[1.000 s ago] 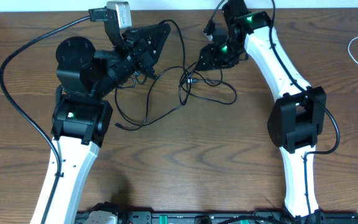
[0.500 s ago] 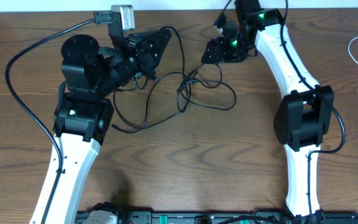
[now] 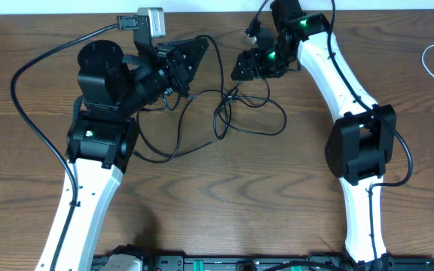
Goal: Untangle cables
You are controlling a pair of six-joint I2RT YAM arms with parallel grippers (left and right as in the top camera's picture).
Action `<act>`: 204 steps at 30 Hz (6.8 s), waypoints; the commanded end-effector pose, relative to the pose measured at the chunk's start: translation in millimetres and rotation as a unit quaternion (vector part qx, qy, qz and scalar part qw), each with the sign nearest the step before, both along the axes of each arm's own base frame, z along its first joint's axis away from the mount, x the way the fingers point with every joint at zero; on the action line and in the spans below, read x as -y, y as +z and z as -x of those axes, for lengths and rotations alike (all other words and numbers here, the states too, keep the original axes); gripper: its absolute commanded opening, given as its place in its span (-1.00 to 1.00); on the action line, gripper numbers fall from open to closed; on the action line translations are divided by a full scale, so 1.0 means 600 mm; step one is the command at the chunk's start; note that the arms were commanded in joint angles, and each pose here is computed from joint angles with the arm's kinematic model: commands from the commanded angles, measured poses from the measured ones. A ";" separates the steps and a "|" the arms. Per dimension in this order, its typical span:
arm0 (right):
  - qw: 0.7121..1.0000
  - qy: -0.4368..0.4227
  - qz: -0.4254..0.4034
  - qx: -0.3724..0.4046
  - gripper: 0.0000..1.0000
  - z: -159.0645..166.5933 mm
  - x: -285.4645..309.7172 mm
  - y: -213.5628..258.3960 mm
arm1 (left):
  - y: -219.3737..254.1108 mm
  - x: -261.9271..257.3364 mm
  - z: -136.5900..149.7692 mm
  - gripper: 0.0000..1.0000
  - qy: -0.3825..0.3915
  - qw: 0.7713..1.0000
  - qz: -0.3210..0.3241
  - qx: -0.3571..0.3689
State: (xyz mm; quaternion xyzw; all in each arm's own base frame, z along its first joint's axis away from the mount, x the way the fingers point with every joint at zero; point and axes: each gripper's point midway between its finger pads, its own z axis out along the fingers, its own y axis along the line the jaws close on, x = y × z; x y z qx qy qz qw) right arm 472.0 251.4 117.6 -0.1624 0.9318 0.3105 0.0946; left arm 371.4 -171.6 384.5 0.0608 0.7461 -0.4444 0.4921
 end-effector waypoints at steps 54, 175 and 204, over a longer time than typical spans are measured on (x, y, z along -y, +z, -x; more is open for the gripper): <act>0.997 -0.065 0.043 -0.021 -0.98 -0.006 -0.016 -0.054 | -0.004 -0.013 -0.012 -0.85 0.025 1.000 -0.009 -0.011; 0.976 0.046 -0.121 0.178 -0.98 0.097 -0.036 0.407 | -0.203 0.062 -0.134 0.81 0.139 0.980 -0.039 -0.140; 0.963 -0.142 -0.096 0.207 -0.98 0.058 0.279 0.474 | -0.284 -0.095 -0.198 -0.36 0.210 0.958 -0.128 -0.147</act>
